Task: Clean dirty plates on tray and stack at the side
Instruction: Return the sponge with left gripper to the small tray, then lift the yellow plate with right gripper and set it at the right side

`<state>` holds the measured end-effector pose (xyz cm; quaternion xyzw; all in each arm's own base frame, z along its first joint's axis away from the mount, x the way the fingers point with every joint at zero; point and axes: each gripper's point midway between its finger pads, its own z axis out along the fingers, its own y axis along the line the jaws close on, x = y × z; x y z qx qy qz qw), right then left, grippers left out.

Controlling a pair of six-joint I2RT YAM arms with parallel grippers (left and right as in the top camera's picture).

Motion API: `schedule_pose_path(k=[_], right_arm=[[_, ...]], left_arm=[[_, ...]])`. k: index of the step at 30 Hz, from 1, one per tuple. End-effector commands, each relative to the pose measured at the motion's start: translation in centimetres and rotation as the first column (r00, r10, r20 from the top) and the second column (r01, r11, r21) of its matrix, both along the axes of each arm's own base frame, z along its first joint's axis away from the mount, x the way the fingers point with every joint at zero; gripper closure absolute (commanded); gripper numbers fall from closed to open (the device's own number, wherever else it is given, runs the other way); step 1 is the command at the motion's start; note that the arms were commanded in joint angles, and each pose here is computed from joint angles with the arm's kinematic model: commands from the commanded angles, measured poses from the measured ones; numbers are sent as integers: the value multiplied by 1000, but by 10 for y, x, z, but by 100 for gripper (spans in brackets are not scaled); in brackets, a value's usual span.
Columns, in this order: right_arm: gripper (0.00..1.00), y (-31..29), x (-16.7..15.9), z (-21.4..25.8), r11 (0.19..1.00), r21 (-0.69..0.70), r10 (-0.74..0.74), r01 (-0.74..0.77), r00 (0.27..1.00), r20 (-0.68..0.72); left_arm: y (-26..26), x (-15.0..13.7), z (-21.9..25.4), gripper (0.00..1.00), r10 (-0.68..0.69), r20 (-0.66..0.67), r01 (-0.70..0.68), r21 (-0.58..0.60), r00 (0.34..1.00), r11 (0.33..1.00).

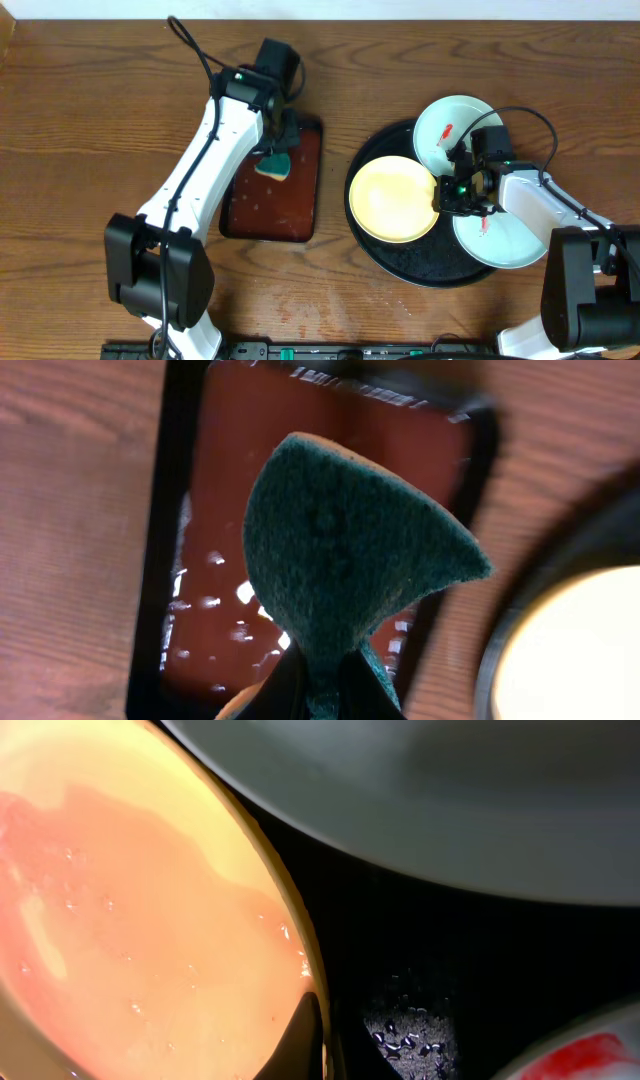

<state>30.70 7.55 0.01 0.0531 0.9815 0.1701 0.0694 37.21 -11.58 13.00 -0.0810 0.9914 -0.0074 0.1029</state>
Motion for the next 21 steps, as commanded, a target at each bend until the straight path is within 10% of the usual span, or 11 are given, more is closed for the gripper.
schedule_pose_path(k=[1,21], right_arm=[[99,0,-4,-9,999,-13,34,-35,999,-11],[99,-43,6,174,869,-447,92,212,819,566]], left_arm=[[0,-16,-38,93,-14,-86,14,1,996,1000],[8,-32,35,61,-7,86,12,-56,996,998]])
